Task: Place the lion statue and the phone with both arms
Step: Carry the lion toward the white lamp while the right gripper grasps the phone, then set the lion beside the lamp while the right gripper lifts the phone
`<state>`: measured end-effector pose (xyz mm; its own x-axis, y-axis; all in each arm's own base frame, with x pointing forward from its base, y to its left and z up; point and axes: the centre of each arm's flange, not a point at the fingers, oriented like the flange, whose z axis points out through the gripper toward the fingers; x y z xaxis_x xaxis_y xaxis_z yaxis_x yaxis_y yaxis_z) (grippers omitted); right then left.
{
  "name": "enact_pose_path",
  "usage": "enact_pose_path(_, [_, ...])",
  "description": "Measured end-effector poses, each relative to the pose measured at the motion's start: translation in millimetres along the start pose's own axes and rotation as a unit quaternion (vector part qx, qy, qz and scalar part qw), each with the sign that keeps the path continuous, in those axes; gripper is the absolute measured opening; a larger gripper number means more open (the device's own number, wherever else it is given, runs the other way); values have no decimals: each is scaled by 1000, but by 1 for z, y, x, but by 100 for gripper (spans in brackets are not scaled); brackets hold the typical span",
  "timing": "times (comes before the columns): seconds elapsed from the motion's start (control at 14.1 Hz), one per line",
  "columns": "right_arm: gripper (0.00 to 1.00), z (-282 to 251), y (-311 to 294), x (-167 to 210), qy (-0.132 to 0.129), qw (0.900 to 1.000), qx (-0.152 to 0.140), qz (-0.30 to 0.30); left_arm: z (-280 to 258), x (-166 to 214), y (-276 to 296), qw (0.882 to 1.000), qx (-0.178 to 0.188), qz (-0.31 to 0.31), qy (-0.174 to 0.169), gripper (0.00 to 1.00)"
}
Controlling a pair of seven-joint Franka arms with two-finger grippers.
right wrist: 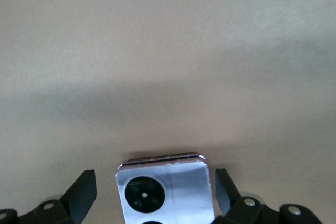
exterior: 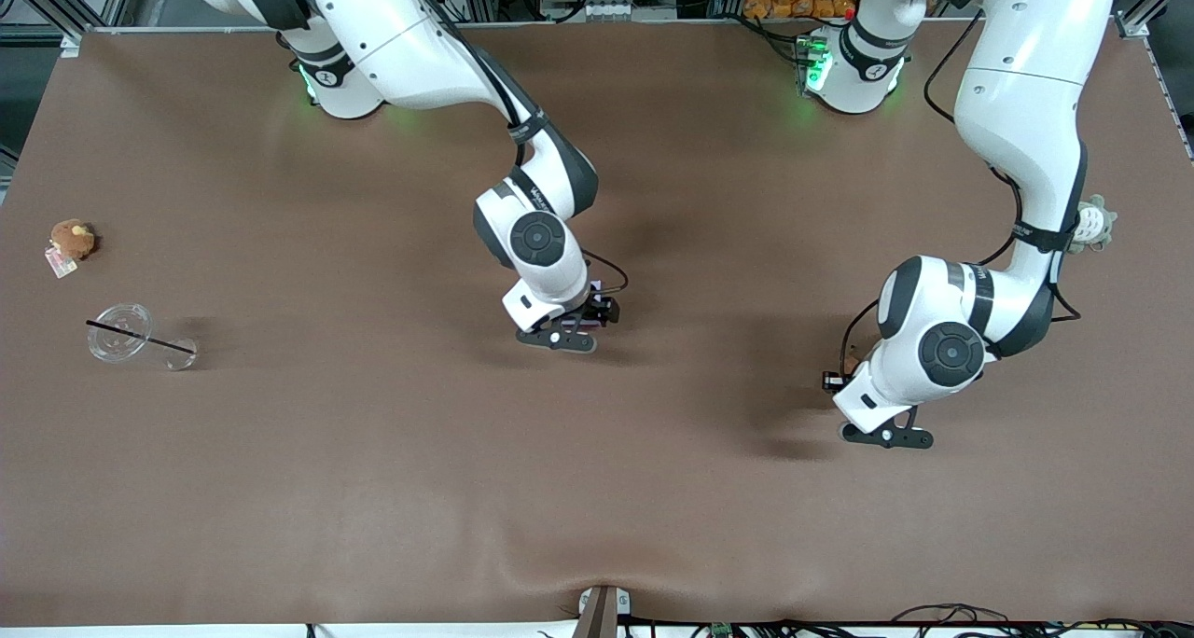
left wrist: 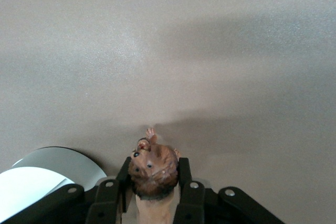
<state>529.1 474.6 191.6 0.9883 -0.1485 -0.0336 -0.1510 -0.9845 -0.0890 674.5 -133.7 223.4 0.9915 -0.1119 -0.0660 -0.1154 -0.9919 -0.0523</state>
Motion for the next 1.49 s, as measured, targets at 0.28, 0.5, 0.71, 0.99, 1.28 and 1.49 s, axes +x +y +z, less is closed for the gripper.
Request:
enact_pose_path(0.28, [100,6,2,-1,0,1000,-6,-20,6,-5,9,1000,-1,6,-7,37])
enact_pose_path(0.5, [100,9,4,-1,-2,1000,-9,-26,10,-8,9,1000,-1,4,-13,37])
enact_pose_path(0.71, [100,12,6,-3,-5,1000,-12,-26,12,-10,-1,1000,0,-7,-17,37])
enact_pose_path(0.99, [100,21,8,-11,-12,999,-19,-29,16,-13,-13,1000,0,-16,-22,59])
enact_pose_path(1.28, [100,23,7,-15,-14,999,-21,-32,-2,-7,-11,1000,-3,-18,-5,99])
enact_pose_path(1.49, [92,22,7,-14,-14,999,-21,-30,-44,1,3,1000,-9,-12,20,100])
